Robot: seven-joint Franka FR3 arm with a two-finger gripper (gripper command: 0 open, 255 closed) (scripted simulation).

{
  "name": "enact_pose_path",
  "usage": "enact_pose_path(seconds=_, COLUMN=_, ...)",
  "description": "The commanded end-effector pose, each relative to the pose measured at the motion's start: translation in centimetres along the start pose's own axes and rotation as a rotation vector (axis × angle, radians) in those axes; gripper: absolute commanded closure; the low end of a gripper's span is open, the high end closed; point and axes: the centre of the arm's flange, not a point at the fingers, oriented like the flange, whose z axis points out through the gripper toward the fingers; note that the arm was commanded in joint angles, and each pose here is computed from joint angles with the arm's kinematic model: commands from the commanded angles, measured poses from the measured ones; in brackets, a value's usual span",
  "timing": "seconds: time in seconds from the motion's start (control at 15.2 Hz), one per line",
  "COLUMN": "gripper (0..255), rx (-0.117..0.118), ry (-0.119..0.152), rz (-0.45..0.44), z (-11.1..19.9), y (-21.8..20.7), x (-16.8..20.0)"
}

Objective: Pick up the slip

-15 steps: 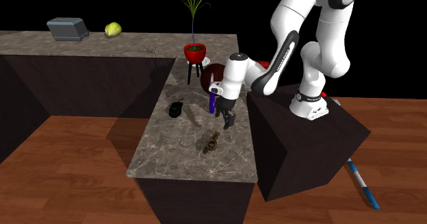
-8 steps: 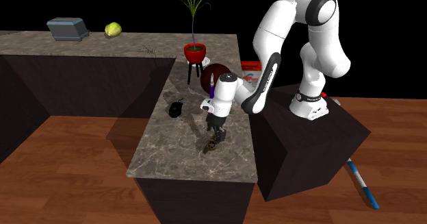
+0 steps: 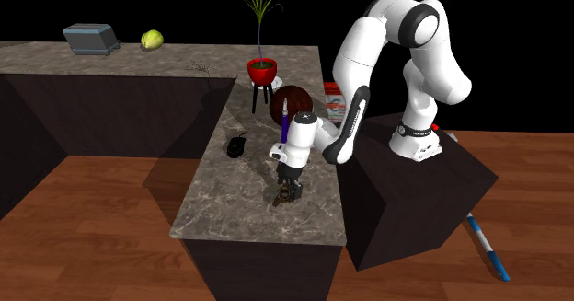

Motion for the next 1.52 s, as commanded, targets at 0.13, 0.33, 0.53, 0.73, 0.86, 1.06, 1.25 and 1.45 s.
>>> enact_pose_path(seconds=0.13, gripper=255, rx=0.000, ry=0.000, rz=0.000, z=0.5, y=0.0, x=-0.1)
enact_pose_path(seconds=0.33, gripper=255, rx=0.000, ry=0.000, rz=0.000, z=0.5, y=0.0, x=-0.1)
enact_pose_path(seconds=0.53, gripper=255, rx=0.000, ry=0.000, rz=0.000, z=0.5, y=0.0, x=-0.1)
enact_pose_path(seconds=0.73, gripper=255, rx=0.000, ry=0.000, rz=0.000, z=-0.1, y=0.0, x=0.1)
enact_pose_path(seconds=0.86, gripper=255, rx=0.000, ry=0.000, rz=0.000, z=-1.2, y=0.0, x=0.3)
enact_pose_path(seconds=1.06, gripper=255, rx=0.000, ry=0.000, rz=0.000, z=-2.7, y=0.0, x=0.6)
enact_pose_path(seconds=1.25, gripper=255, rx=0.000, ry=0.000, rz=0.000, z=-4.3, y=0.0, x=0.9)
enact_pose_path(seconds=1.45, gripper=255, rx=0.000, ry=0.000, rz=0.000, z=-5.8, y=0.1, x=1.3)
